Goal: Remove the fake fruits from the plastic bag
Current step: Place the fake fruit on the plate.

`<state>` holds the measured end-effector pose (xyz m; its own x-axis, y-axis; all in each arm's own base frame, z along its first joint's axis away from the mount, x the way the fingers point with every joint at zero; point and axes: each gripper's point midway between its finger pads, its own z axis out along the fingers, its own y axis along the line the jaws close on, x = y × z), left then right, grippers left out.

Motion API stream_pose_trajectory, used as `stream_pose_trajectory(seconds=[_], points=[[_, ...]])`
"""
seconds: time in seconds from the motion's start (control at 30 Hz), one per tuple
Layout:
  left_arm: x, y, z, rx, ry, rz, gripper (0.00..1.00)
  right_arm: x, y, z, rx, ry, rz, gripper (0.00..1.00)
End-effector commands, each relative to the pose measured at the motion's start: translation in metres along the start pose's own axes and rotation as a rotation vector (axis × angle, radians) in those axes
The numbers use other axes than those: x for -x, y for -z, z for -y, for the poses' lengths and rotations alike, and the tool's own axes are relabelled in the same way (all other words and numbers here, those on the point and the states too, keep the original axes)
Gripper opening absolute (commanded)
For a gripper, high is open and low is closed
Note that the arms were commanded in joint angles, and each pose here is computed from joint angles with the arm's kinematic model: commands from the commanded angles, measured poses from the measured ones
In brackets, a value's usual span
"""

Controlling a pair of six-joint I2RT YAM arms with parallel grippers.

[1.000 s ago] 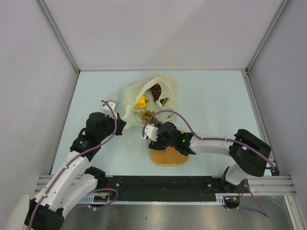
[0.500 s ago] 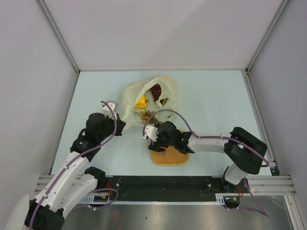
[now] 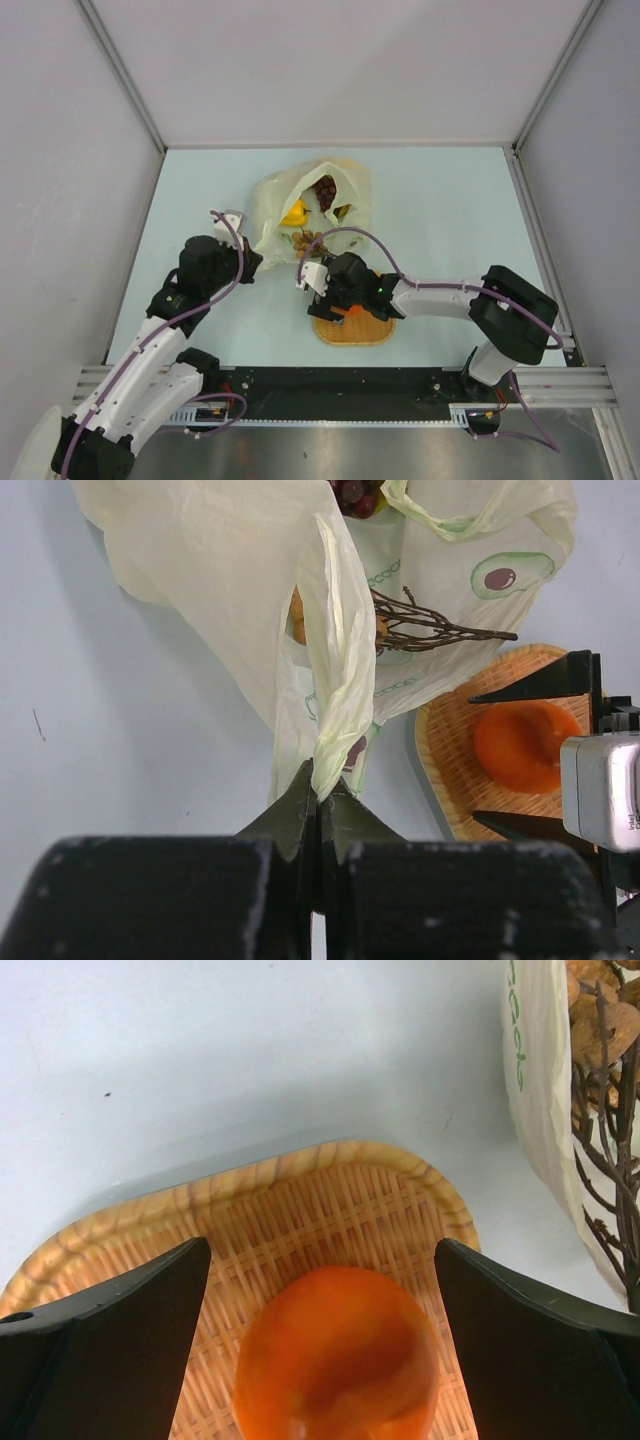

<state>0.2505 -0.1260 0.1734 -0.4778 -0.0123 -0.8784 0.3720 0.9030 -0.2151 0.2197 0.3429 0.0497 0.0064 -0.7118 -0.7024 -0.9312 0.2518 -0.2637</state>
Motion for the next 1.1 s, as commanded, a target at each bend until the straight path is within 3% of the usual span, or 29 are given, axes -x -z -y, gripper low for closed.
stream_pose_trajectory(seconds=[0.0,0.3,0.9,1.0,1.07], points=[[0.009,0.001,0.005,-0.026,0.019,0.035,0.00,0.031,0.018,0.008,-0.013,-0.044,0.053,1.00],[0.007,-0.002,0.005,-0.029,0.020,0.030,0.00,0.002,0.046,0.008,0.084,-0.188,-0.052,1.00],[0.009,-0.003,0.006,-0.031,0.025,0.020,0.00,-0.024,0.030,0.018,0.113,-0.298,-0.090,0.99],[0.010,-0.004,0.006,-0.031,0.025,0.020,0.00,-0.016,0.028,0.025,0.084,-0.302,-0.058,0.94],[0.010,-0.005,0.005,-0.029,0.025,0.019,0.00,-0.011,0.027,0.029,0.060,-0.290,-0.045,0.85]])
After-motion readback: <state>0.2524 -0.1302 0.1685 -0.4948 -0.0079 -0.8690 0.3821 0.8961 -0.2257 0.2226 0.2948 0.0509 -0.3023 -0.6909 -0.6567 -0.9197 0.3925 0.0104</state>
